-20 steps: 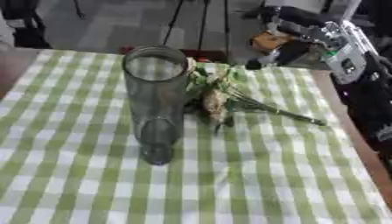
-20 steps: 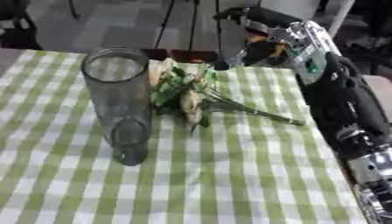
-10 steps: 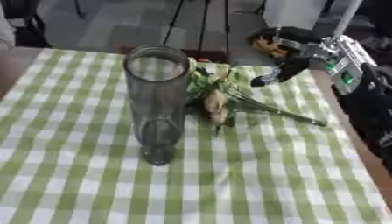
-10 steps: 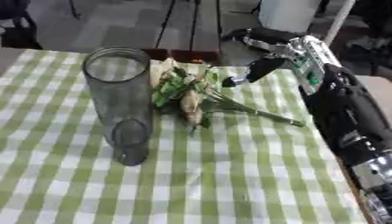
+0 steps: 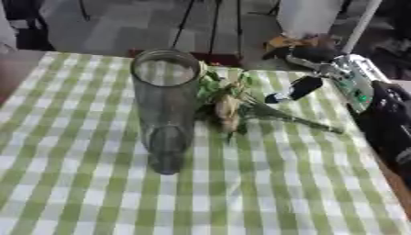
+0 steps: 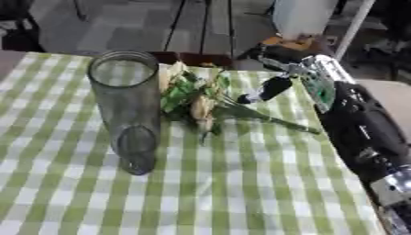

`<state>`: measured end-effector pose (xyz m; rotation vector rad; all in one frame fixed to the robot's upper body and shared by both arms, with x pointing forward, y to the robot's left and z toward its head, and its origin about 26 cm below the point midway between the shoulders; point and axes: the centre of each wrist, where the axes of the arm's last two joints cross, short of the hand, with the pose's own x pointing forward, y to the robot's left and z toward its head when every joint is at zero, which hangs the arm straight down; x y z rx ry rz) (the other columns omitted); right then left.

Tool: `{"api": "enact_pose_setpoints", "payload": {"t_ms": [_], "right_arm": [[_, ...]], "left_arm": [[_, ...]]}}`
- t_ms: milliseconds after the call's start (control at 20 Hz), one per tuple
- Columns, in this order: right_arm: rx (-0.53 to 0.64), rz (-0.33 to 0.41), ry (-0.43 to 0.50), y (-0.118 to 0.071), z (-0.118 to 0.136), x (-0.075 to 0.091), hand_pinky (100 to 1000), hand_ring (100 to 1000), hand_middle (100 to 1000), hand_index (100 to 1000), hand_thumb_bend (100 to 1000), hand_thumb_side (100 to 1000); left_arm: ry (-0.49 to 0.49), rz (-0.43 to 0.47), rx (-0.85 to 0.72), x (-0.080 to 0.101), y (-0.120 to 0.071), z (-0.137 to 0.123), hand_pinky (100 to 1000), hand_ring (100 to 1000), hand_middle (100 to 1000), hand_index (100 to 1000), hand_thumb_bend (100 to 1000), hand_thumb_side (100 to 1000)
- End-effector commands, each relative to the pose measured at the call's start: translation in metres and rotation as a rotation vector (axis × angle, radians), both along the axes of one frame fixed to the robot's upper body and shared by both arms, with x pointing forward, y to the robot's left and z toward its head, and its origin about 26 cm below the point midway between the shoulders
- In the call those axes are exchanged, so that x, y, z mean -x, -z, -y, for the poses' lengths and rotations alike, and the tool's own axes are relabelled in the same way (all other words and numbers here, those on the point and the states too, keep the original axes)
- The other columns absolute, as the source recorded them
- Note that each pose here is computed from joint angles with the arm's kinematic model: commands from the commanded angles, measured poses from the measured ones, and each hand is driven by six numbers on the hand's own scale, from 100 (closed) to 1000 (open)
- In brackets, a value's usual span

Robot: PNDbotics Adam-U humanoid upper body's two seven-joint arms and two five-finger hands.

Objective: Arrange flowers into the vase.

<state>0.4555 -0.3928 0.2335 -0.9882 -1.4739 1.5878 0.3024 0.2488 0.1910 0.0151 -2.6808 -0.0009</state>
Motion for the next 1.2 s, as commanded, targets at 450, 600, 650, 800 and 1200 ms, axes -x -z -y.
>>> {"api": "enact_pose_setpoints", "payload": {"t_ms": [450,600,650,800,1200], "right_arm": [[0.021,0.002,0.014,0.017,0.005,-0.002,829,937,883,954,621,577],[0.023,0.002,0.011,0.022,0.004,-0.003,820,926,875,946,615,585],[0.021,0.009,0.012,0.023,0.003,-0.004,811,916,868,940,613,591],[0.011,0.044,0.020,0.024,0.000,-0.006,796,895,851,925,598,609],[0.008,0.128,0.048,0.035,-0.005,-0.009,768,864,820,895,538,620]], "left_arm": [[0.012,0.028,-0.007,0.001,-0.008,0.002,532,829,931,955,100,871],[0.014,0.028,-0.007,0.001,-0.008,0.002,532,829,931,955,100,873],[0.015,0.028,-0.006,0.001,-0.008,0.002,532,829,932,955,100,874],[0.017,0.028,-0.006,0.001,-0.008,0.003,532,829,932,955,100,875],[0.023,0.029,-0.004,0.001,-0.009,0.003,531,829,932,955,100,876]]}}
